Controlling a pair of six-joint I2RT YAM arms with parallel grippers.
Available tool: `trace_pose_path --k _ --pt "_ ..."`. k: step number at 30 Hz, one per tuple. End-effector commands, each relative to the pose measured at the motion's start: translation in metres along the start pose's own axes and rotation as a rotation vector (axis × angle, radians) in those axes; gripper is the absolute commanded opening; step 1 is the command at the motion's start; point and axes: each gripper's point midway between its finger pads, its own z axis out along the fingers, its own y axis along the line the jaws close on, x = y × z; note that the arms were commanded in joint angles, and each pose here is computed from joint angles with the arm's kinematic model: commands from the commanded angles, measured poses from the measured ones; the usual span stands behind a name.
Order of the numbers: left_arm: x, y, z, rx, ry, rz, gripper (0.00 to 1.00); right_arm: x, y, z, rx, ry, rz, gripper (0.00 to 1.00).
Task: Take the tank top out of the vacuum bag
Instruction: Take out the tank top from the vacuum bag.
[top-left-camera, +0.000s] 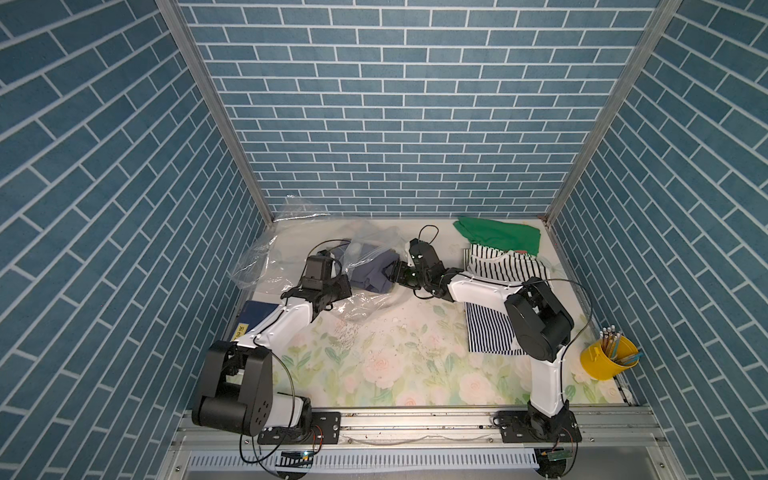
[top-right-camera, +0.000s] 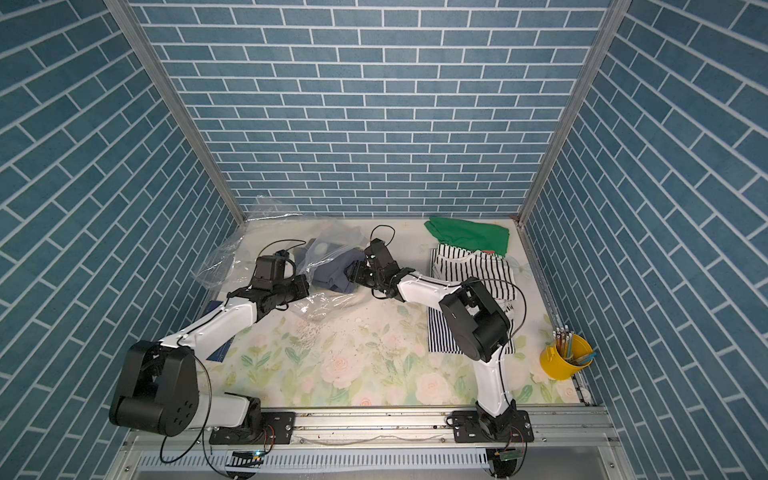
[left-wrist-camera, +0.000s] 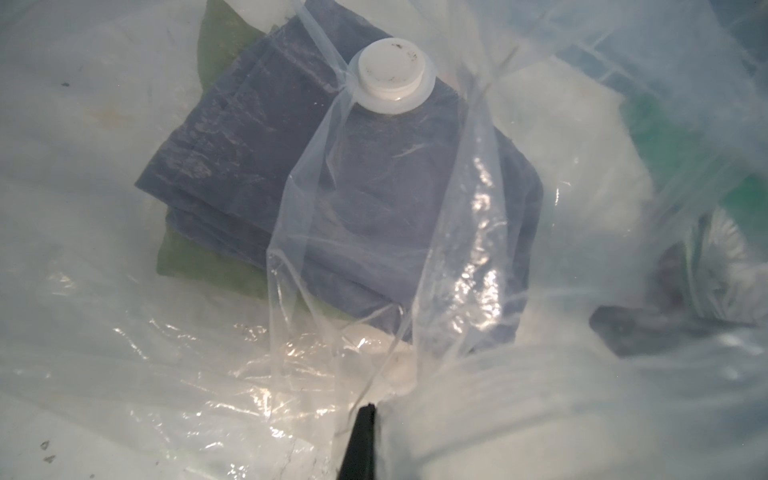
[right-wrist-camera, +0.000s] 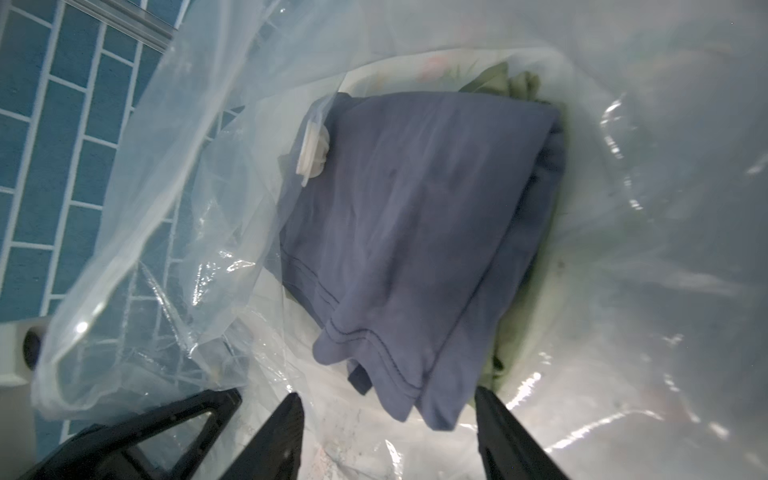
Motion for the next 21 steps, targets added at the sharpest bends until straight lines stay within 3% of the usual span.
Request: trace_pose_path --k 1,4,8,15,21 --pt "-0.003 -0.006 0.003 0.032 -0.007 0.022 0.00 -0.004 -0.002 0.011 0.006 -0.020 0.085 0.66" --pt "-0.004 -0.006 0.003 0.033 -0.016 0.017 0.00 0.005 -0.020 0.018 0.062 0.004 0.128 0.70" --pt "0.003 -0.002 0.003 0.027 -0.011 0.006 0.00 0.014 -0.029 0.035 0.074 0.045 0.168 0.61" --pt "0.010 0.002 0.003 0.015 0.010 0.016 0.00 0.016 -0.033 0.060 0.078 0.080 0.203 0.29" --pt "0.008 0.002 0.007 0.009 0.012 0.021 0.00 0.015 -0.042 0.046 0.144 0.072 0.213 0.27"
